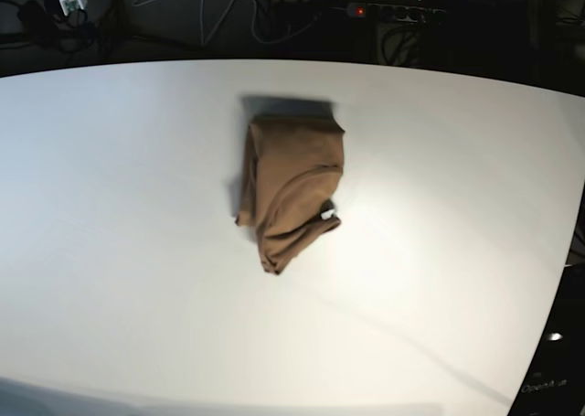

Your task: Fold the T-shirt properly

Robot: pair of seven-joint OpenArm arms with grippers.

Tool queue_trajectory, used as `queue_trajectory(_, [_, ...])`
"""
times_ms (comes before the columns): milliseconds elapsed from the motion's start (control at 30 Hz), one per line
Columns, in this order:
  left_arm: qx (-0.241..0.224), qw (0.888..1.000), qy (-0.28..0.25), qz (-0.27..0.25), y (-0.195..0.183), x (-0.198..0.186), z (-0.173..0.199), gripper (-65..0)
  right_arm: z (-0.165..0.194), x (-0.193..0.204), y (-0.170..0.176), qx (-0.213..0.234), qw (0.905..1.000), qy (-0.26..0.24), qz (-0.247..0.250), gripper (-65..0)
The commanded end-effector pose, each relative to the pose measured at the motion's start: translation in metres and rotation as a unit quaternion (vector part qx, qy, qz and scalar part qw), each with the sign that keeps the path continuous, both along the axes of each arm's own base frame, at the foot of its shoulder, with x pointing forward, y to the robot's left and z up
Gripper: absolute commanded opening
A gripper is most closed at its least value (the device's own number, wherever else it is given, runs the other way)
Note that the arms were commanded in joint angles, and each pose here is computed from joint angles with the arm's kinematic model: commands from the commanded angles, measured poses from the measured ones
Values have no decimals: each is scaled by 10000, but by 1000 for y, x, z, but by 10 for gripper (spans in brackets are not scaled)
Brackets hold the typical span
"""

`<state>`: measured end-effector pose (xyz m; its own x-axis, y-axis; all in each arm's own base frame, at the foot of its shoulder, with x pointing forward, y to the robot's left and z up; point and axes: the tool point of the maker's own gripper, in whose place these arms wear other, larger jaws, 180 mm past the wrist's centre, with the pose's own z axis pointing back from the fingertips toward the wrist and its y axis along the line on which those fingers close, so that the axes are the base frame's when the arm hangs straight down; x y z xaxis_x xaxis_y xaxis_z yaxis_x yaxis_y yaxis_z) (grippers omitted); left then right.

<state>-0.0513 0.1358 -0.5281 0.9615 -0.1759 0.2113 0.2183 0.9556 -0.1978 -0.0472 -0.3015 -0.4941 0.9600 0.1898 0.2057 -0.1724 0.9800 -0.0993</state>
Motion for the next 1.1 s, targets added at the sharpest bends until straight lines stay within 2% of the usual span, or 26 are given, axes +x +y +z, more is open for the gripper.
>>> queue_trajectory(0, [-37,10000,2,64,0,-4,-4,-628,-1,-5,-6,-17,10000,-18,-70,-631])
queue_trajectory(200, [-623,9962,392,465,-28,-29,-43,-628,-48,-26,7,520,9966,195,-607,-631])
queue_trajectory(333, [-1006,9899,634,772,-44,-41,-65,-628,-83,-36,22,962,9897,389,-988,-631])
queue_trajectory(433, [-1236,9839,780,1024,-50,-44,-80,-628,-104,-37,33,1343,9797,392,-1438,-630])
queue_trajectory(600, [-1589,9708,825,1599,-62,-44,-92,-628,-118,-24,51,1853,9635,168,-1925,-625])
queue_trajectory(700, [-1034,9752,739,1815,-50,-42,-105,-628,-126,-25,52,1600,9714,229,-1741,-624])
queue_trajectory(833, [-565,9784,526,1918,-41,-30,-114,-628,-133,-22,50,1175,9827,284,-1403,-622])
queue_trajectory(900, [-328,9821,472,1792,-36,-28,-117,-628,-137,-20,49,929,9887,302,-1141,-621])
queue_trajectory(967, [95,9863,405,1596,-25,-25,-122,-628,-141,-22,51,594,9946,367,-769,-621])
queue_trajectory(1067, [711,9887,215,1299,-5,-6,-127,-626,-147,-14,53,87,9988,361,-333,-620])
